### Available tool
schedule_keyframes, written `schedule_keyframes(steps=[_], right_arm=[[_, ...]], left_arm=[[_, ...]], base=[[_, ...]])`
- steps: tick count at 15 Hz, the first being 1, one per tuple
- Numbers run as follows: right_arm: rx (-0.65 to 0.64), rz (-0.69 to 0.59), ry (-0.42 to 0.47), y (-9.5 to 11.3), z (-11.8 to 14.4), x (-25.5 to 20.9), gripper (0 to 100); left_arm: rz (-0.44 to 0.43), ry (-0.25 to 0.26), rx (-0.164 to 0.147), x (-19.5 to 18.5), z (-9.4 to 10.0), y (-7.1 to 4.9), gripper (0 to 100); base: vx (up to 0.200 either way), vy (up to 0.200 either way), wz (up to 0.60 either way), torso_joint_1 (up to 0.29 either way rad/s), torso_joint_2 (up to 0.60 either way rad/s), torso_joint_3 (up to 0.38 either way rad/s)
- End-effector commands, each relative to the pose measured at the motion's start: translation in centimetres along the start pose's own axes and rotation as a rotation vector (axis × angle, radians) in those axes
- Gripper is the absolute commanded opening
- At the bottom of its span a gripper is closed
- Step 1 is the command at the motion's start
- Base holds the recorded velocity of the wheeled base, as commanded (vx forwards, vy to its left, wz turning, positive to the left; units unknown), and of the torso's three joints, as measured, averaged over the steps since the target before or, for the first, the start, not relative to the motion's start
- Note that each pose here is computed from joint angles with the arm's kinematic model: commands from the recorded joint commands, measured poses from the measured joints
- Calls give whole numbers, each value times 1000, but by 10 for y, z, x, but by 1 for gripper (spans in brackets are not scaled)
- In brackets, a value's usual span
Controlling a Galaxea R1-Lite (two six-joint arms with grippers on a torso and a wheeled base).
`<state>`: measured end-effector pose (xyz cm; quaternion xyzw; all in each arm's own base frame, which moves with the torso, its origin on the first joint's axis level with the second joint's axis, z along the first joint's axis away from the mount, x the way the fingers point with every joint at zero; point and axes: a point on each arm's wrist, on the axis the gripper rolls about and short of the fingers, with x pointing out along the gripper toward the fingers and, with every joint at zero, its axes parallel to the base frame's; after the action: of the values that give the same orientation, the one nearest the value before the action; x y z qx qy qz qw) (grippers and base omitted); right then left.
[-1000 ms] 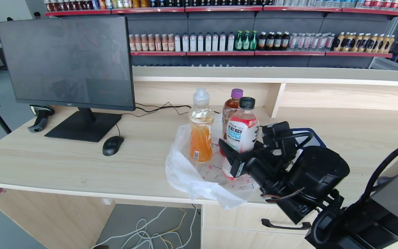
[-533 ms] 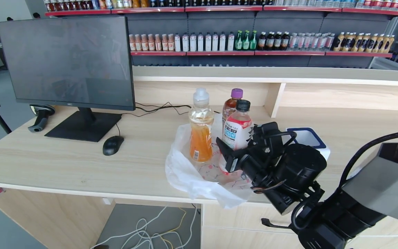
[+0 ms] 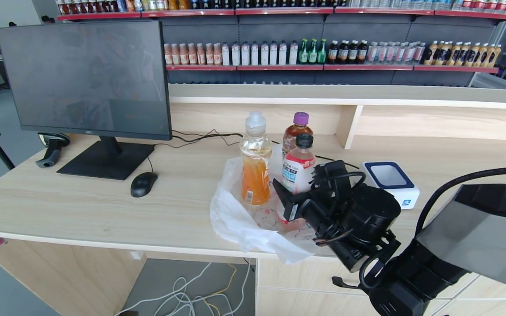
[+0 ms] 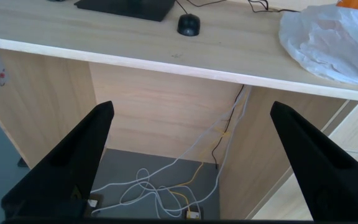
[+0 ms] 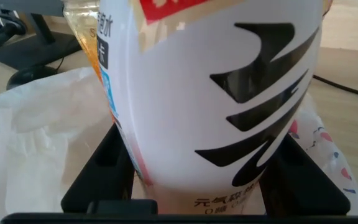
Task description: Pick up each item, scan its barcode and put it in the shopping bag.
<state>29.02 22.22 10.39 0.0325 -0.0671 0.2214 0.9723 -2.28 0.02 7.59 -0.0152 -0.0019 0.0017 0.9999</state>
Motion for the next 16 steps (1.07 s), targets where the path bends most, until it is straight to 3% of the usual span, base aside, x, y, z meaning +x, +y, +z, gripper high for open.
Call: schedule_keyframes(steps=[1,16], right_arm=[[-4,-1,20,0,-6,0,0],[-19,11,92,1,-17,-15,0]], left_arm=[[1,-1,0,0,0,0,100],[1,1,0,0,0,0,100]], base=[[0,0,0,0,0,0],[0,0,0,0,0,0]])
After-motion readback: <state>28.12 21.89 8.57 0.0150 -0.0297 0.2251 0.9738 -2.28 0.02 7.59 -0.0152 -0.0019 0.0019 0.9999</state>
